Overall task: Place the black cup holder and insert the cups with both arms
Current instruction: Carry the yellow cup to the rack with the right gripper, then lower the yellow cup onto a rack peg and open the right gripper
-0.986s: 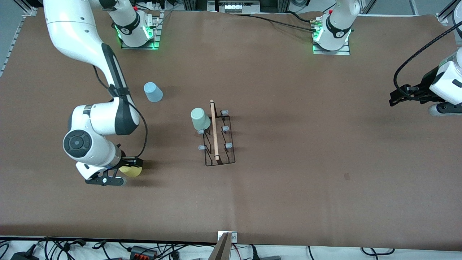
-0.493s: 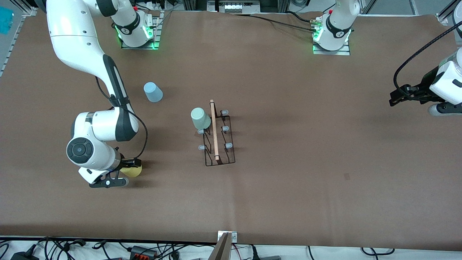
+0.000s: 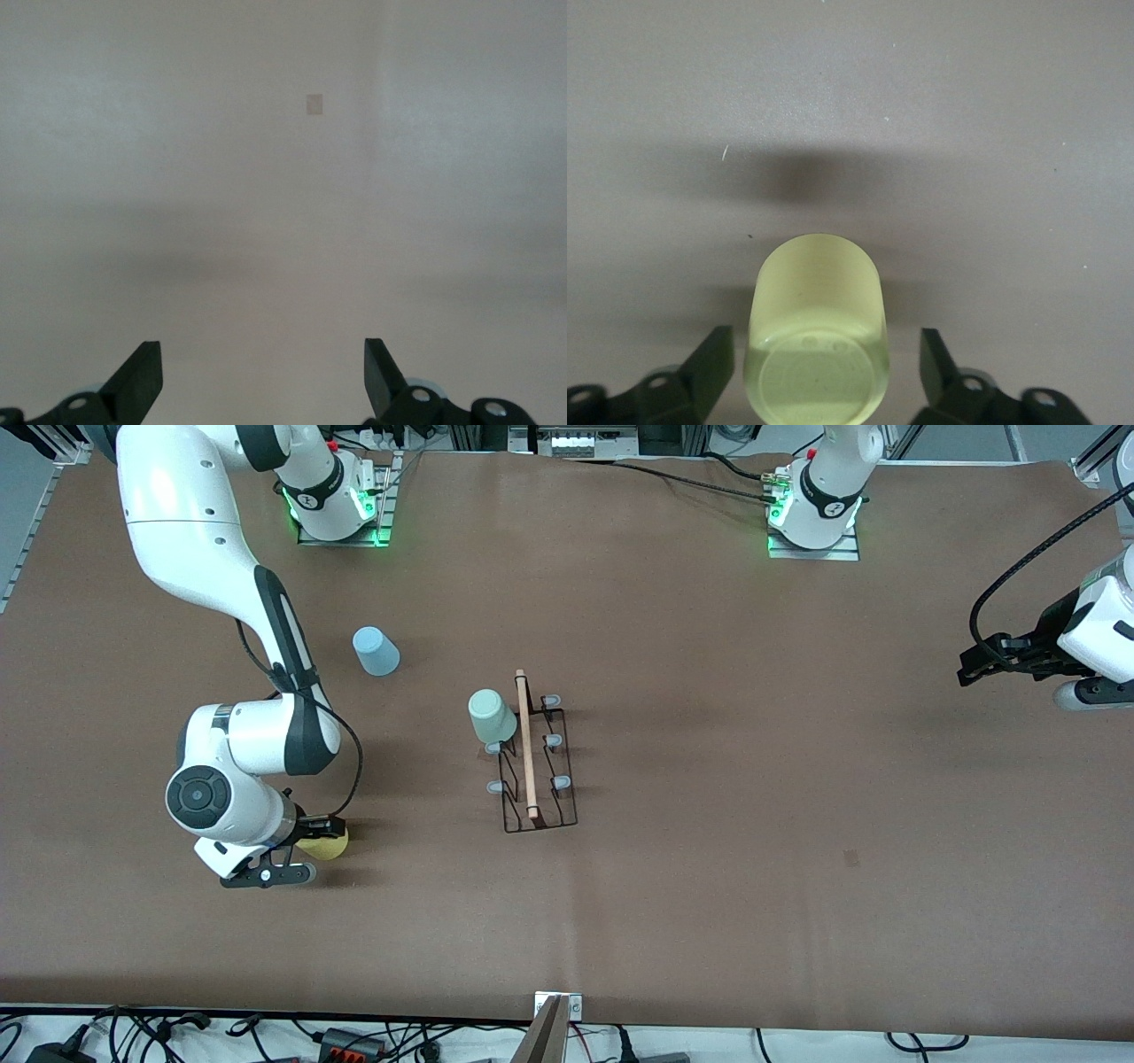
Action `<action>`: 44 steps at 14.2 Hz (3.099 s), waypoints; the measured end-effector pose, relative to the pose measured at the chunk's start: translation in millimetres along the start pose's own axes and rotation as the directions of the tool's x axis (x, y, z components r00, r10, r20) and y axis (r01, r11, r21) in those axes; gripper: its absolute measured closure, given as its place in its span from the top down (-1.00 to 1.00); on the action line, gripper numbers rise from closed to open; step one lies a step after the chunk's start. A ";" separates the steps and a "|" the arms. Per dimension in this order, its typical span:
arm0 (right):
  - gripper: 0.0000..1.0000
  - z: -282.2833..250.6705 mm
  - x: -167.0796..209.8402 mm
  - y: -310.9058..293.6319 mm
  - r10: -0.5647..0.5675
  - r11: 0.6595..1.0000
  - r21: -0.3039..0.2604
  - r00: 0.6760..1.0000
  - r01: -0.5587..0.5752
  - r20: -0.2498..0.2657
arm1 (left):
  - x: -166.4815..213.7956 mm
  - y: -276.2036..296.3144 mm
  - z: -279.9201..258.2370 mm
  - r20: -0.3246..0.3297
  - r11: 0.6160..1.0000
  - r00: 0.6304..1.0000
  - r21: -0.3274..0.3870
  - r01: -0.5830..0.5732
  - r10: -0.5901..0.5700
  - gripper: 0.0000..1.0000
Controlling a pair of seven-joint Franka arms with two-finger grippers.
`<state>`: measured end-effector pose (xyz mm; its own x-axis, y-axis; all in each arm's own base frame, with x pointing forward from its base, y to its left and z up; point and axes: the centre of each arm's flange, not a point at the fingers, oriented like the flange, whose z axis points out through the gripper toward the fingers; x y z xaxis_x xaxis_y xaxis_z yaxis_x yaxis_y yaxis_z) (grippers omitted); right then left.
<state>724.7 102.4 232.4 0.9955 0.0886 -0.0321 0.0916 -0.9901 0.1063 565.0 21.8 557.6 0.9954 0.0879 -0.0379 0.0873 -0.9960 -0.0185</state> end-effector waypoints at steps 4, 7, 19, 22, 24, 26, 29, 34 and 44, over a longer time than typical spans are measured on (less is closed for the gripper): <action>0.35 0.1 0.6 -2.5 -0.005 1.000 0.003 1.000 0.005 0.000 | 0.0 0.0 0.2 0.000 1.000 1.000 0.000 0.000 0.000 1.00; 0.35 -17.6 4.9 -11.6 -0.024 1.000 0.012 1.000 0.024 -0.010 | 0.1 -0.2 0.6 0.001 1.000 1.000 0.000 0.000 0.000 1.00; 0.35 -176.2 -37.3 -221.6 -0.053 0.972 0.226 0.997 0.064 -0.056 | 0.1 -0.9 0.9 0.002 1.000 1.000 0.000 -0.002 0.002 1.00; 0.35 -177.9 -44.3 -238.7 -0.026 0.973 0.228 0.999 0.036 -0.046 | 0.1 -0.9 0.9 0.002 1.000 1.000 0.000 -0.002 0.002 1.00; 0.35 -178.1 -48.2 -249.5 0.000 0.973 0.231 0.999 0.010 -0.042 | 0.1 -0.9 0.9 0.002 1.000 1.000 0.000 -0.002 0.002 1.00; 0.35 -175.0 -48.6 -256.0 0.003 0.972 0.235 0.999 0.008 -0.049 | 0.1 -1.1 0.9 0.002 1.000 1.000 0.000 -0.002 0.002 1.00; 0.35 -165.0 -49.8 -265.5 0.007 0.972 0.236 0.999 0.004 -0.045 | 0.2 -1.1 0.9 0.002 1.000 1.000 0.000 -0.003 0.003 1.00; 0.35 -147.6 -49.8 -275.1 0.007 0.972 0.235 0.999 0.002 -0.038 | 0.2 -1.3 0.9 0.002 1.000 1.000 0.000 -0.003 0.003 1.00; 1.00 -154.3 -34.9 -243.9 0.085 0.976 0.207 0.995 -0.071 -0.055 | 0.2 -2.2 1.0 0.002 1.000 1.000 0.000 -0.002 0.002 1.00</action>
<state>671.1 357.6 361.0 0.9994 0.0104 0.0317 0.0135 -0.9949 -0.1000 564.9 23.9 556.7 0.9955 0.0856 -0.0398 0.0849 -0.9962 -0.0183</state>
